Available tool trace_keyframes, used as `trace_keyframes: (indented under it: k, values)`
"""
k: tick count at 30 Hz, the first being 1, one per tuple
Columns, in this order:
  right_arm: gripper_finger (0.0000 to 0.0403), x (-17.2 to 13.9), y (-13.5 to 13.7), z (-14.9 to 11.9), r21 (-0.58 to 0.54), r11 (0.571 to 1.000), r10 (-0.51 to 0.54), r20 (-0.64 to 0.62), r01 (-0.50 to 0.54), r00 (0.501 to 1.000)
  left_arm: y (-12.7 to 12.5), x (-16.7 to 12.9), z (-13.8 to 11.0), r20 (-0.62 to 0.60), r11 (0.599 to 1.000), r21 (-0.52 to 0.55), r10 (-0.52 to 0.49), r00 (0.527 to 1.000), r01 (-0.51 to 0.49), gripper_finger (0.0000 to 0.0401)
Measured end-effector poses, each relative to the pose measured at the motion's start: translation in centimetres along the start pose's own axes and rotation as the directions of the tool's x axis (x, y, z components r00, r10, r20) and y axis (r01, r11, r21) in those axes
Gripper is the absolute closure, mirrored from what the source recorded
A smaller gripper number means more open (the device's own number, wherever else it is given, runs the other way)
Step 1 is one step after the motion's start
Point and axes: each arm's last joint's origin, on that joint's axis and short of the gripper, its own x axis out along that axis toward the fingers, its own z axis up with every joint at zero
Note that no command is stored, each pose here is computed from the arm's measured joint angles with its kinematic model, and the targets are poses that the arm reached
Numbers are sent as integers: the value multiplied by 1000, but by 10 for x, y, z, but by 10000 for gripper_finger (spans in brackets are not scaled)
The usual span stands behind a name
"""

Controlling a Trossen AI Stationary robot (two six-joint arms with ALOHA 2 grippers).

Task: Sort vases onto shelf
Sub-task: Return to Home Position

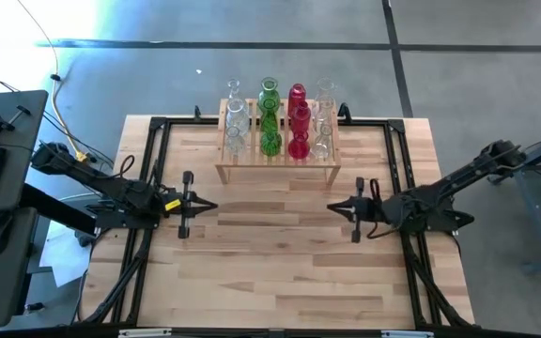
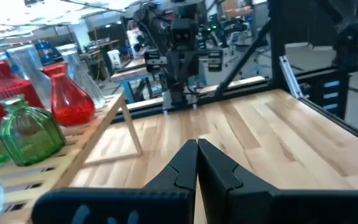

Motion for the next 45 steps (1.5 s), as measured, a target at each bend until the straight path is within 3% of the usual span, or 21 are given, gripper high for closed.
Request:
trace_keyframes:
  k: [5, 15, 22, 29, 36, 45]
  values:
    - [403, -10, -9, -13, 53, 996, 66, 58, -69, 996, -3, -4, -12, 57, 997, -12, -72, 996, 73, 398]
    - [403, -29, -29, -54, 109, 994, 9, 190, -30, 982, -3, -14, -28, 112, 997, -30, -66, 992, 70, 398]
    - [403, -42, -37, -51, 113, 994, -25, 253, -4, 967, -2, -21, -41, 123, 998, -47, -36, 992, 42, 398]
    - [403, -53, -44, -45, 80, 995, -78, 340, 53, 937, -2, -26, -38, 151, 998, -40, -32, 988, 39, 398]
    - [403, -59, -48, -46, 48, 999, -14, 381, -4, 924, -2, -33, -41, 120, 1000, -27, -12, 993, 15, 398]
    - [403, -53, -63, -48, 49, 999, 0, 385, -20, 923, 4, -45, -46, 110, 996, -91, 3, 994, 7, 398]
